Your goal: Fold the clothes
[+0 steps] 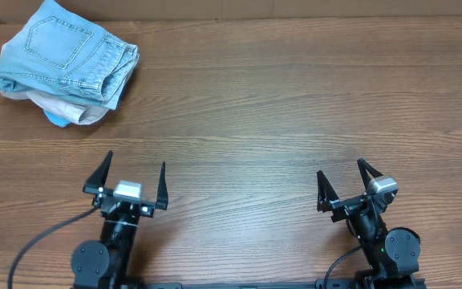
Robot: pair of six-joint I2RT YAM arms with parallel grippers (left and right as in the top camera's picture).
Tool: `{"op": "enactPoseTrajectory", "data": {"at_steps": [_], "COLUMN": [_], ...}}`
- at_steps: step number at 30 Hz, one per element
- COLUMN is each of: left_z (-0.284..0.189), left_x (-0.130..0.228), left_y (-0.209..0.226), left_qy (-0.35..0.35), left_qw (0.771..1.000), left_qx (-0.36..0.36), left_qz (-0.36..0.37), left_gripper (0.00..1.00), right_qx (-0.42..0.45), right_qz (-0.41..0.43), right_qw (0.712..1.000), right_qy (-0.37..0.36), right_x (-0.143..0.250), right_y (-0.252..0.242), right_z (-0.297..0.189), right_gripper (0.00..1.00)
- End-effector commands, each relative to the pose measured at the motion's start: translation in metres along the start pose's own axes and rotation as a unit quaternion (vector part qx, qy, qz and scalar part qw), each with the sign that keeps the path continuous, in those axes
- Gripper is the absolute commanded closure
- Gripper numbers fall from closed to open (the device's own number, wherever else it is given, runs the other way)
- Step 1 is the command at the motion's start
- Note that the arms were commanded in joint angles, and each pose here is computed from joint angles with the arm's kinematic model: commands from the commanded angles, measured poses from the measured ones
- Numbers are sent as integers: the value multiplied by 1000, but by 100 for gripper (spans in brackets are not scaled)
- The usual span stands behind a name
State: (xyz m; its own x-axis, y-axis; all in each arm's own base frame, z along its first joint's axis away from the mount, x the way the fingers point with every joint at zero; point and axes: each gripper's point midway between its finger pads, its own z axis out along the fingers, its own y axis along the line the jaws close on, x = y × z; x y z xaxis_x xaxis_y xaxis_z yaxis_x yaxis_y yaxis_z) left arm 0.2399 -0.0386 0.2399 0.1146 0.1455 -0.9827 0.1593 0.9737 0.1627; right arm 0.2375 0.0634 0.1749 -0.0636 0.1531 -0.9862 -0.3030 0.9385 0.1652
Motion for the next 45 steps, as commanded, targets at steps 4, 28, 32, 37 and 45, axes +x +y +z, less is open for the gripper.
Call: {"op": "enactPoseTrajectory", "data": {"at_steps": [4, 28, 32, 37, 45], "left_z": [-5, -4, -4, -4, -4], "left_x": [19, 85, 85, 85, 85], "left_y": [6, -4, -4, -4, -4], "left_qy": [-11, 87, 87, 87, 87], "left_qw": [999, 996, 996, 996, 996], "left_qx": [-23, -11, -11, -11, -11], "left_qz": [-28, -33, -33, -33, -33], "left_gripper": [0, 0, 0, 0, 0], "right_qx": [5, 5, 5, 5, 5], "right_qz": [2, 2, 2, 2, 2], "right_qw": [1000, 1000, 1000, 1000, 1000], "right_qy": [-3, -3, -3, -3, -3], "right_x": [1, 1, 1, 1, 1], "right_y": [-2, -2, -2, -2, -2], "right_z": [0, 0, 0, 0, 0], "right_gripper": [0, 0, 0, 0, 0]}}
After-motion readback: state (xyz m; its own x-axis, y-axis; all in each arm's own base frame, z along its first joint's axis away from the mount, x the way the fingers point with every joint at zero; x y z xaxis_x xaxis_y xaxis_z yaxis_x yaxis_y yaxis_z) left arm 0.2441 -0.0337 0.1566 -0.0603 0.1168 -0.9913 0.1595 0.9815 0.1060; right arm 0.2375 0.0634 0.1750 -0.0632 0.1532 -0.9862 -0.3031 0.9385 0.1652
